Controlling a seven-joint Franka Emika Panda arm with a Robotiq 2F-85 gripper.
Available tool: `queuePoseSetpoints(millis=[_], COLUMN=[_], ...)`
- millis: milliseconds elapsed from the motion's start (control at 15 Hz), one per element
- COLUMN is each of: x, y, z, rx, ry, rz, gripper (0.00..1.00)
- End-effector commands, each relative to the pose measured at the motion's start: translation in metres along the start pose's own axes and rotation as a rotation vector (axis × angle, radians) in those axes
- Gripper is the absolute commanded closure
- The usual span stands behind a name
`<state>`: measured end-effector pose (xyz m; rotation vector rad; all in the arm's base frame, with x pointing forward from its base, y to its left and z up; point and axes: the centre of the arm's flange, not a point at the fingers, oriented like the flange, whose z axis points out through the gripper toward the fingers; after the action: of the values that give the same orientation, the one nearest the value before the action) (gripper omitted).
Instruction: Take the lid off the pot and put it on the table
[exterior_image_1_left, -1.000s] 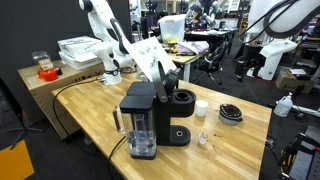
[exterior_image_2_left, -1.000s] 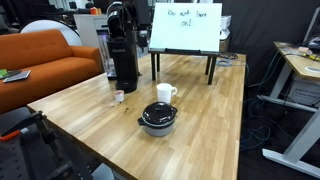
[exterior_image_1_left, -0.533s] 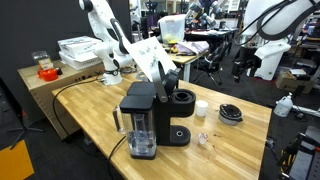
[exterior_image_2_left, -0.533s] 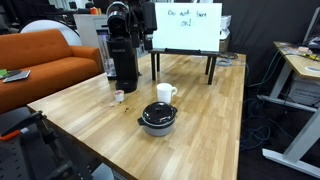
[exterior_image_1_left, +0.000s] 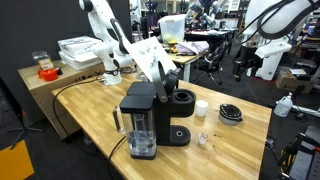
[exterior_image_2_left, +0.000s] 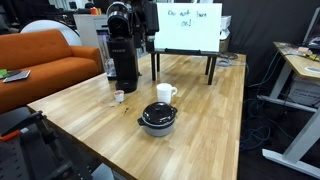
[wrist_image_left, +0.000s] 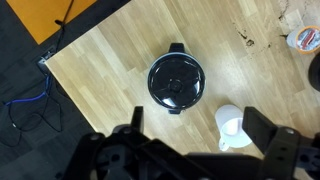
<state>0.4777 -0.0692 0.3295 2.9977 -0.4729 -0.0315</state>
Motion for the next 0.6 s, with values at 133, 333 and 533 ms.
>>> queuePoseSetpoints(millis=[133,333,533], x=[0.025,0.042,0.060], y=[0.008,0.006,0.011], z=[0.007,0.020,0.036], rx=[0.021,0.076,0.114], ry=[0.007,-0.023,-0.050], rz=[0.022,0.042,0.067], gripper=[0.00,0.00,0.00])
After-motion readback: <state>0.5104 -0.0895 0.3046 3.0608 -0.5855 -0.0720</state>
